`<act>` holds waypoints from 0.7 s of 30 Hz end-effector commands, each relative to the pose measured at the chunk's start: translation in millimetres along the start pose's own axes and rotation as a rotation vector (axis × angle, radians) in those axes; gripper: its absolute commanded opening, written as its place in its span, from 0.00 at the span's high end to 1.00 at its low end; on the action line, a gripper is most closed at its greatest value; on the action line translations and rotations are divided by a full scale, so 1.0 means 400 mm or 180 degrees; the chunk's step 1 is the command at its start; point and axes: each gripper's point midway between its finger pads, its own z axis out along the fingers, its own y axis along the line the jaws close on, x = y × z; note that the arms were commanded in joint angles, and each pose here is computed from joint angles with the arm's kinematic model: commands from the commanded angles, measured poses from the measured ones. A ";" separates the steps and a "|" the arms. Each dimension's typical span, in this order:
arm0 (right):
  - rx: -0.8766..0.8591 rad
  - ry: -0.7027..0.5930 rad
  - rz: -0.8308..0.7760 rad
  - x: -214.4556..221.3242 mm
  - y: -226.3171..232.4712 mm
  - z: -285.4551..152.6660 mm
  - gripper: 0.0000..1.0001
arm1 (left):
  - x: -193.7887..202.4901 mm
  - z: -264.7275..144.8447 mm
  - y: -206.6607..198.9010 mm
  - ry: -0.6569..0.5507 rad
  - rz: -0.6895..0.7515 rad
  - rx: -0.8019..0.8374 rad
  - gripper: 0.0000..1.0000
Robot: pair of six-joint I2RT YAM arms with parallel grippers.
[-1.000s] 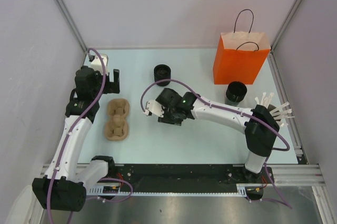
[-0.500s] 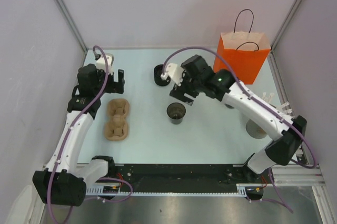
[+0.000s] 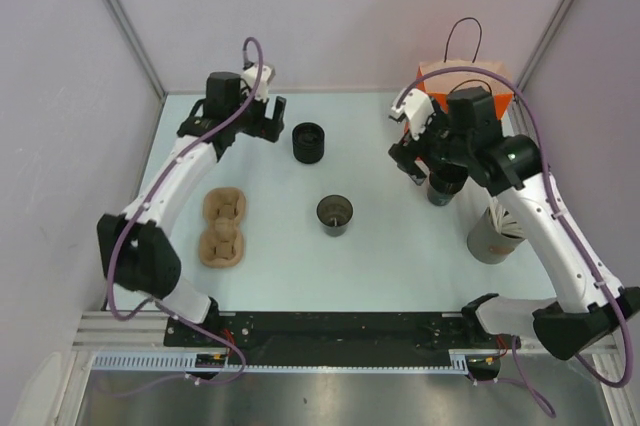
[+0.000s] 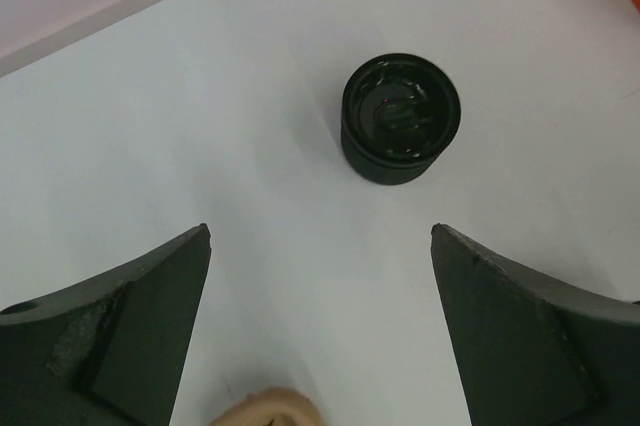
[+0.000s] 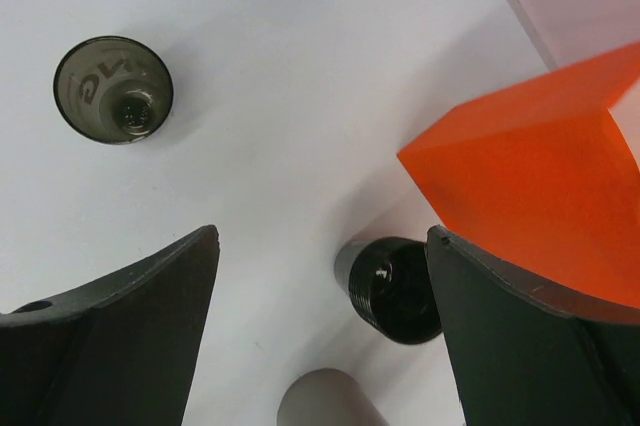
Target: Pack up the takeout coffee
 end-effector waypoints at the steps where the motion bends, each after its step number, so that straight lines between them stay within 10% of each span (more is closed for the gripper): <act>1: -0.0154 -0.0231 0.0094 -0.001 0.012 -0.057 0.11 | -0.041 0.082 -0.061 0.0070 -0.0125 0.0293 0.06; 21: -0.0222 -0.0443 0.0150 0.025 0.023 -0.097 0.11 | 0.048 0.350 -0.113 0.0634 -0.0209 0.0163 0.24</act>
